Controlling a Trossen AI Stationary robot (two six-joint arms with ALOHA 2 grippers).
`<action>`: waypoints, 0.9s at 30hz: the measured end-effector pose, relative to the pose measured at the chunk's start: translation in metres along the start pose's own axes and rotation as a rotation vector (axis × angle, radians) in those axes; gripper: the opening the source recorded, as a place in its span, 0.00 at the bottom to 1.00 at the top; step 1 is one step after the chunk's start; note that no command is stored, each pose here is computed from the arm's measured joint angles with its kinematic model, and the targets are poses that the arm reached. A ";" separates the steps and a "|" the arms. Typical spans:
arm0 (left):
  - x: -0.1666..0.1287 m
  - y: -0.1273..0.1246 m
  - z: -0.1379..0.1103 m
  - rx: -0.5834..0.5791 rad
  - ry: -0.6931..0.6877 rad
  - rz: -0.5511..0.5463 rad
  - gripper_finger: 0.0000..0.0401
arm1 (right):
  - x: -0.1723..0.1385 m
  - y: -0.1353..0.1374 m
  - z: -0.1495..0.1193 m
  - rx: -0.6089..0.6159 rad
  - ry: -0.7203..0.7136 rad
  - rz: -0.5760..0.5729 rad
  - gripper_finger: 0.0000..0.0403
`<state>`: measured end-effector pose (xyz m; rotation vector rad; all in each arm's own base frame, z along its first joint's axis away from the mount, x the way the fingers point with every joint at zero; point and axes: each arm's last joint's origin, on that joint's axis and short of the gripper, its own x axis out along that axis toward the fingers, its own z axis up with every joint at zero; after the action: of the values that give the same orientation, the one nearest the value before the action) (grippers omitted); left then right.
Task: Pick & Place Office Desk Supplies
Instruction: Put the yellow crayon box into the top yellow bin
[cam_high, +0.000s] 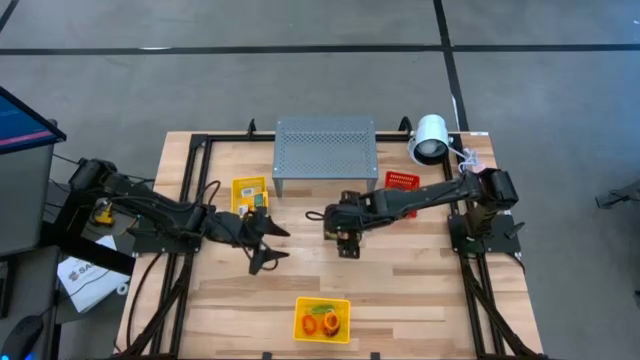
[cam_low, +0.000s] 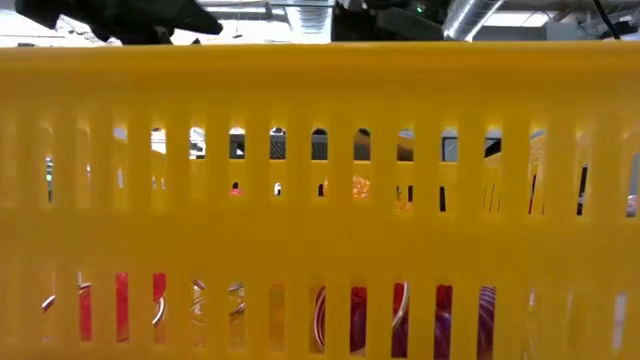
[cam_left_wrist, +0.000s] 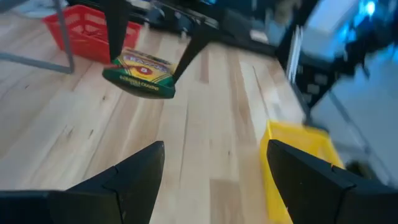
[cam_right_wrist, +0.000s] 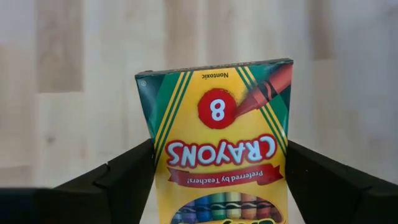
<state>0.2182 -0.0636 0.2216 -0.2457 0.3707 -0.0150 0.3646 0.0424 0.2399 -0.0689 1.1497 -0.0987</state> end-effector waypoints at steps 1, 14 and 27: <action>0.000 0.001 0.002 -0.039 -0.016 0.005 0.70 | -0.004 -0.001 0.003 -0.014 -0.007 -0.026 0.79; 0.004 0.035 0.021 -0.449 -0.162 0.100 0.70 | -0.025 -0.001 0.020 -0.149 -0.092 -0.230 0.77; 0.032 0.052 0.022 -0.551 -0.240 0.076 0.70 | -0.028 -0.002 0.028 -0.189 -0.159 -0.298 0.77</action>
<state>0.2545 -0.0095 0.2173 -0.7705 0.1375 0.1921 0.3789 0.0439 0.2775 -0.4096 0.9810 -0.2447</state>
